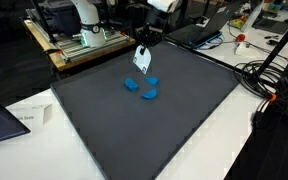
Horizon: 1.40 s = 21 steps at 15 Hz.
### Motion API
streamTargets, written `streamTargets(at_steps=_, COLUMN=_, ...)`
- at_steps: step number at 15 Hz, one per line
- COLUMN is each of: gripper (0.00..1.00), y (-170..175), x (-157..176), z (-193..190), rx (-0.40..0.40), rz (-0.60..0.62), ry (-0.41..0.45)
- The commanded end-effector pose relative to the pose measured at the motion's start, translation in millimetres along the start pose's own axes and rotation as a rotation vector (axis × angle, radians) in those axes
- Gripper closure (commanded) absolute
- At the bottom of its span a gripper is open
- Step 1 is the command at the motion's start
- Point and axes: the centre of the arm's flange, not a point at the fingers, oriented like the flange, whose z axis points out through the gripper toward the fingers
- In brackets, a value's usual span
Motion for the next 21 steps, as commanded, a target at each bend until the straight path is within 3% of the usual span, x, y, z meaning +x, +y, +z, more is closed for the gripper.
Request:
streamTargets(at_steps=1, gripper=0.99, y=21.7, x=-27.1, z=-5.1, rx=0.134, rz=-0.058, ry=0.012)
streamTargets(at_steps=8, gripper=0.99, y=33.1, x=-32.8, z=-15.6, rx=0.303, rz=-0.157, ry=0.006)
streamTargets(at_steps=15, gripper=0.99, y=55.4, x=-22.1, z=-2.6, rx=0.548, rz=-0.242, ry=-0.018)
streamTargets(at_steps=21, gripper=0.99, y=67.6, x=-18.3, z=7.5, rx=0.655, rz=-0.334, ry=-0.001)
